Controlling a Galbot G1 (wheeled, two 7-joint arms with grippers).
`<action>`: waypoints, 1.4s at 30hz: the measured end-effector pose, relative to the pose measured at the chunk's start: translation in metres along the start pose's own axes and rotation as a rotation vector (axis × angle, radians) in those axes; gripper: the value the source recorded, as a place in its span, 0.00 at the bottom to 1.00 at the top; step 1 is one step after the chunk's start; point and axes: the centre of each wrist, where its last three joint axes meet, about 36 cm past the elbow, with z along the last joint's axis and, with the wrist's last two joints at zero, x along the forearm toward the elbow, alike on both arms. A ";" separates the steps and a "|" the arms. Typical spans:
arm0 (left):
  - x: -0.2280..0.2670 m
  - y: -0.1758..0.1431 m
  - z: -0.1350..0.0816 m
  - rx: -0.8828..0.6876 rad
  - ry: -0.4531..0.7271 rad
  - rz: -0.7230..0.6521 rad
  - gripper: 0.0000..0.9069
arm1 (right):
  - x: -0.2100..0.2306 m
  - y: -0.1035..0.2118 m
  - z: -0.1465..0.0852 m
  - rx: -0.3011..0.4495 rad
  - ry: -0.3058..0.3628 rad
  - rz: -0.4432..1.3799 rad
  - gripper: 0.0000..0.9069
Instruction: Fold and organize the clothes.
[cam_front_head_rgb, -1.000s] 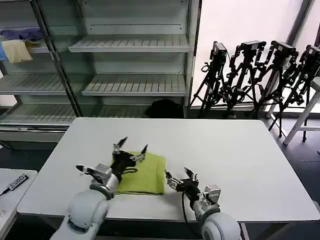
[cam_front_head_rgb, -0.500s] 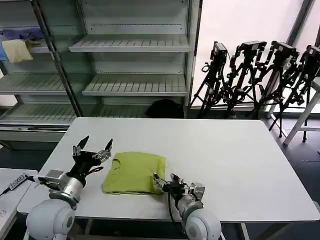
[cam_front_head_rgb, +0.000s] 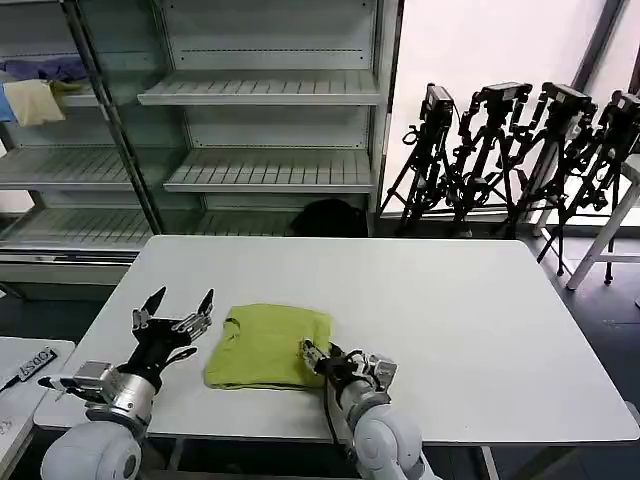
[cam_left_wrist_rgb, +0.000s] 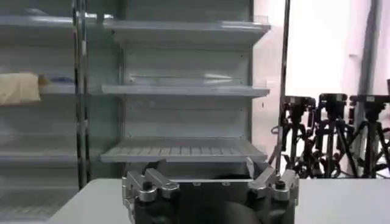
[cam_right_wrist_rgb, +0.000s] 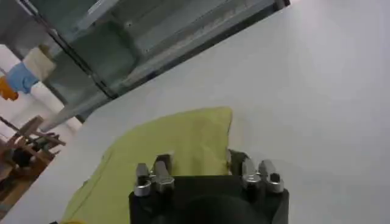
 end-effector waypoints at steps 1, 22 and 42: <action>0.001 0.000 0.000 0.002 -0.001 -0.001 1.00 | -0.001 0.001 0.000 -0.003 0.002 0.003 0.00; 0.010 0.000 0.014 0.024 0.013 -0.032 1.00 | 0.006 -0.015 -0.013 -0.014 -0.019 0.061 0.00; 0.009 -0.011 0.021 0.039 0.029 -0.021 1.00 | 0.055 -0.072 -0.045 0.136 -0.128 0.138 0.31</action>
